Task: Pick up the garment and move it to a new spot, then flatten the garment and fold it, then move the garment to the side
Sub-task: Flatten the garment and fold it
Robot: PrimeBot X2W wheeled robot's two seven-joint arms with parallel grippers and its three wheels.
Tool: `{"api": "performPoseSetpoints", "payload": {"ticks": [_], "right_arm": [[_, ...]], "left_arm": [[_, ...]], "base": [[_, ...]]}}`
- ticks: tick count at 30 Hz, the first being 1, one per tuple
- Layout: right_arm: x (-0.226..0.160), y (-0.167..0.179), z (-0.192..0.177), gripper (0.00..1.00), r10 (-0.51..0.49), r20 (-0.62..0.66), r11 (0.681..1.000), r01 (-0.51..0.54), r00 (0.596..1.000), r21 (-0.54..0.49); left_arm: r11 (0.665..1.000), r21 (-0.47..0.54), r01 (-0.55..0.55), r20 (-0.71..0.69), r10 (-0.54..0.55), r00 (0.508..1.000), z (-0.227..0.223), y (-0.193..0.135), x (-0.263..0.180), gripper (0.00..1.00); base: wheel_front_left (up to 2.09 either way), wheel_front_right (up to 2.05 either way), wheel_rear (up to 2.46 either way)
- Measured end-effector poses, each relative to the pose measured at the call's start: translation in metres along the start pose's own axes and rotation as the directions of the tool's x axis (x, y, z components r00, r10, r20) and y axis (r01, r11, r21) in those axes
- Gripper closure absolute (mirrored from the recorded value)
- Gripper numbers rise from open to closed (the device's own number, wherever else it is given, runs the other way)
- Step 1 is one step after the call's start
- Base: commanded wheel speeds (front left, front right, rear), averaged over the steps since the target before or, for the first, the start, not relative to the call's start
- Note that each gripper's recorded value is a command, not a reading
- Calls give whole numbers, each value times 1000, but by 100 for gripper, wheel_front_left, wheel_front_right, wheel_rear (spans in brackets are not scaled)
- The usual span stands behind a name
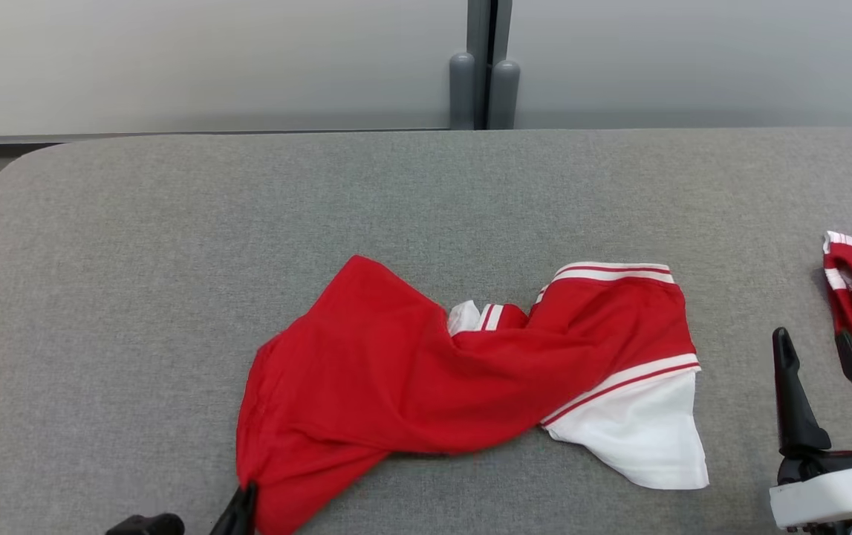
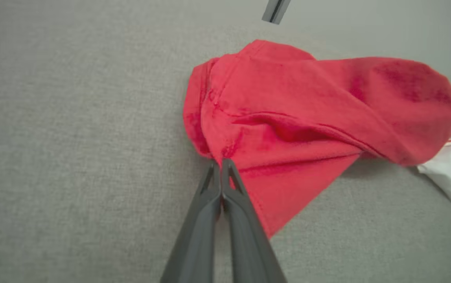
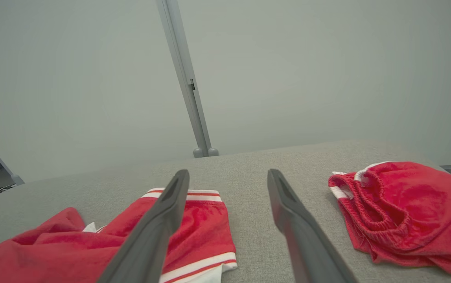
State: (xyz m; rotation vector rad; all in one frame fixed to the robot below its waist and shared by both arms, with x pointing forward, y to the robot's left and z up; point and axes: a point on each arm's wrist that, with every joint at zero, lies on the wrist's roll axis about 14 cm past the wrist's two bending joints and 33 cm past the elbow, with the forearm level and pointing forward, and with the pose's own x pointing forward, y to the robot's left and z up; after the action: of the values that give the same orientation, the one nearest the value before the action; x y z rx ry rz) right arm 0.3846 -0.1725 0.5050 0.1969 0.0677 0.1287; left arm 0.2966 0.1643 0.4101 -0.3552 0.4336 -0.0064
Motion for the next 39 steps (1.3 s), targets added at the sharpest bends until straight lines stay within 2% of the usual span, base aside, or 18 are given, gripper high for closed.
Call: {"api": "performPoseSetpoints", "payload": {"ticks": [2,3,4,7,10,14,15,16,18,24,39], "right_arm": [[1,4,3,0,12,5,1000,-12,1000,-4],[1,5,3,0,16,3,1000,-16,1000,-6],[1,6,4,0,20,2,1000,-20,1000,-10],[-1,9,7,0,30,4,999,-30,1000,-19],[-3,12,10,0,38,7,999,-38,999,-36],[-7,16,14,0,52,6,996,-52,999,-68],[-7,16,14,0,52,6,996,-52,999,-68],[-10,17,14,0,56,1,996,-55,998,-76],[-14,17,15,0,57,-4,994,-57,998,-90],[-27,17,14,0,58,-20,993,-60,998,-105],[-32,13,13,0,42,-20,994,-43,999,-98]], "left_arm": [[1000,-18,-12,-22,11,1000,-11,3,-2,100],[999,-27,-23,-30,22,999,-16,6,-3,5],[999,-37,-30,-31,29,999,-18,7,-4,0],[998,-21,-56,50,57,997,-6,14,-4,0],[997,10,-73,187,70,980,25,19,-2,0],[994,75,-80,342,50,938,68,18,-5,0],[994,75,-80,342,50,938,68,18,-5,0],[992,103,-78,411,29,911,91,13,-6,0],[988,133,-77,462,7,887,108,8,-9,0],[978,201,-62,493,-46,869,125,-6,-14,0],[973,227,-35,424,-66,903,112,-15,-7,0]], "base": [[0,0,0],[0,0,0],[0,0,0],[0,0,0],[0,0,0],[0,0,0],[0,0,0],[0,0,0],[0,0,0],[0,0,0],[0,0,0]]}}
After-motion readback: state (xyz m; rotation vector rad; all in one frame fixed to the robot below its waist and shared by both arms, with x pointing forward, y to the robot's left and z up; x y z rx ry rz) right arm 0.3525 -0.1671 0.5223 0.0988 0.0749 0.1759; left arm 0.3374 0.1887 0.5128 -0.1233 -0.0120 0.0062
